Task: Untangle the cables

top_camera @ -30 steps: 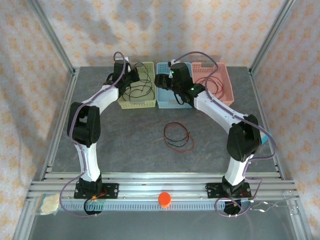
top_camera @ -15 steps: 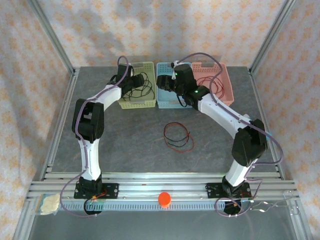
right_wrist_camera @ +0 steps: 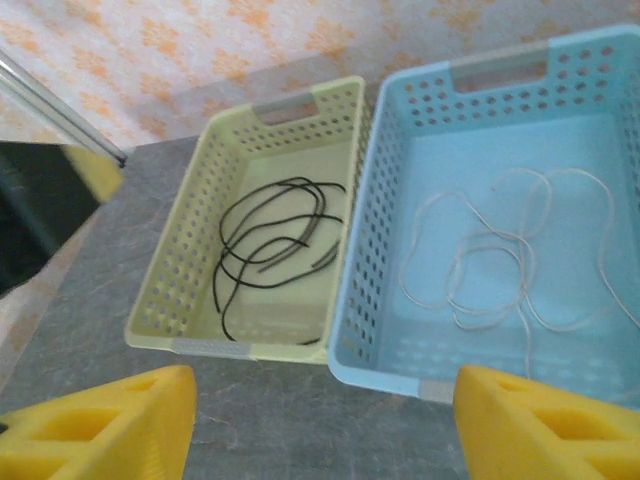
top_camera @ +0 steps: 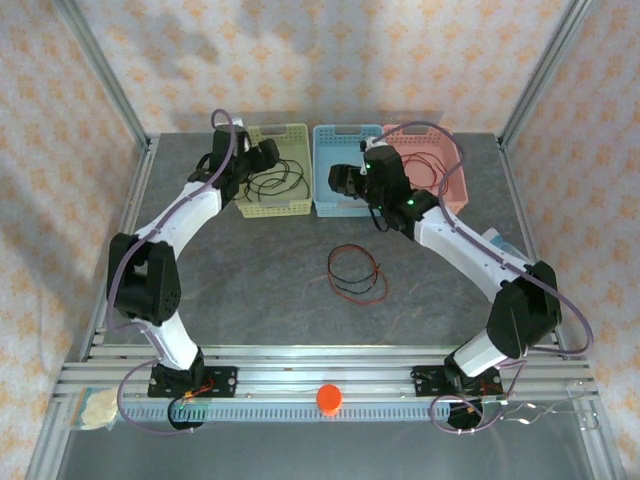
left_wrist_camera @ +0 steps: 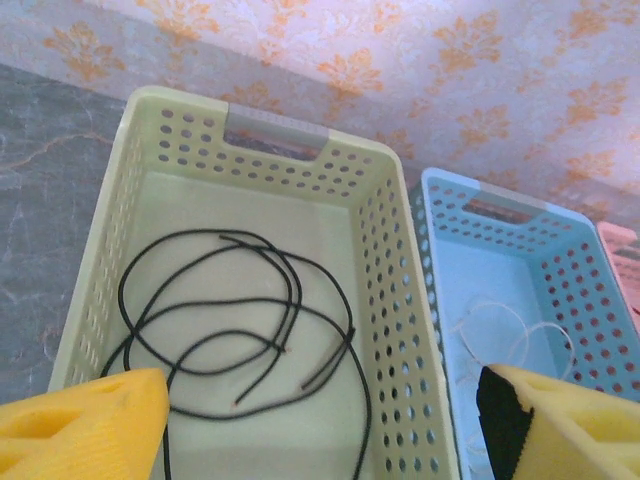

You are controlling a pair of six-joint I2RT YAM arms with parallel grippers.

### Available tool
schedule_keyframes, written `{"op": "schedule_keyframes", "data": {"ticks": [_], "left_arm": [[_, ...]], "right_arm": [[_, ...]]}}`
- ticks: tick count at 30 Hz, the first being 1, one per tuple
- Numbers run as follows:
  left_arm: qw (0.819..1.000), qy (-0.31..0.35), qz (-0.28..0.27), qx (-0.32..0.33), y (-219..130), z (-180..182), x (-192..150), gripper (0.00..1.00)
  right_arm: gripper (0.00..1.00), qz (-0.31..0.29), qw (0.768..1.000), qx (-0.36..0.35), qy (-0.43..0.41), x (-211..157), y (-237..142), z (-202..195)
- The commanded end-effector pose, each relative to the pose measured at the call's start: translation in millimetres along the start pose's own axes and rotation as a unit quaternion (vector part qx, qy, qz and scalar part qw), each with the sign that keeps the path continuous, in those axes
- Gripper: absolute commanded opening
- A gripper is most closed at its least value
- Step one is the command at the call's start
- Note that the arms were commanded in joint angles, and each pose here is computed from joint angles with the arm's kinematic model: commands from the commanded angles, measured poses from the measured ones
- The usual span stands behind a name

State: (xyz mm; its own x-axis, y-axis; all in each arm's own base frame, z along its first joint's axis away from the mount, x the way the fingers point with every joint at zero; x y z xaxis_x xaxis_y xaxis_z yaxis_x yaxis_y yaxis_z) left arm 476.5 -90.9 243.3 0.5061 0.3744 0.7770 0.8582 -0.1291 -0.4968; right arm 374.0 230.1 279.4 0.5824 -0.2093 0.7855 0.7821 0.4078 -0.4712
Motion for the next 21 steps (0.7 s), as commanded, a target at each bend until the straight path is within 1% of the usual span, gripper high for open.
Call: {"op": "schedule_keyframes", "data": {"ticks": [1,3,6,10,13,14,17,21], "left_arm": [[0.999,0.032,-0.001,-0.018,-19.8,-17.8,-19.7,0.82],[0.998,0.049,-0.002,-0.031,-33.5,-30.6,-32.5,0.82],[0.997,0.066,0.004,-0.049,-50.7,-46.3,-57.1,0.82],[0.994,0.075,0.021,-0.071,-68.2,-62.0,-94.2,0.82],[0.993,0.083,0.037,-0.076,-77.0,-69.0,-120.0,0.82],[0.993,0.081,0.04,-0.076,-79.7,-70.2,-127.7,0.82],[0.993,0.061,0.045,-0.096,-87.1,-73.9,-148.8,0.82],[0.991,0.053,0.057,-0.107,-96.0,-79.4,-182.2,0.82]], "right_arm": [[0.74,-0.01,0.999,-0.036,0.02,-6.5,-10.7,-15.7],[0.78,-0.003,0.999,-0.044,0.023,-17.5,-13.5,-23.1],[0.79,0.009,0.999,-0.05,0.017,-36.8,-20.4,-34.6],[0.73,0.01,0.996,-0.091,0.021,-58.1,-36.0,-58.6],[0.68,0.046,0.99,-0.13,0.016,-77.4,-42.1,-74.5],[0.67,0.059,0.99,-0.129,0.014,-84.8,-43.3,-76.4],[0.67,0.081,0.989,-0.122,0.024,-101.6,-45.5,-80.6],[0.67,0.112,0.981,-0.153,0.041,-123.4,-45.3,-94.8]]}}
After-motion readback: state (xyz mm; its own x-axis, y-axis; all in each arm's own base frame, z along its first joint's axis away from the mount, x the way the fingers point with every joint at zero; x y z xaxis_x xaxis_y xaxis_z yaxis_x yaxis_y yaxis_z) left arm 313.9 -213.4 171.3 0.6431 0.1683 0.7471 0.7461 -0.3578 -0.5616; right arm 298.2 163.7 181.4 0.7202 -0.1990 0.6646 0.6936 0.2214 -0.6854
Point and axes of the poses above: each hand's point on the last joint's axis, 136 mm out from that joint toward the fingers, its own y axis out along the fingers, its own z axis along the line the jaws close on, x = y × z, the point moved 4 cm from there along -y, back along the fingers
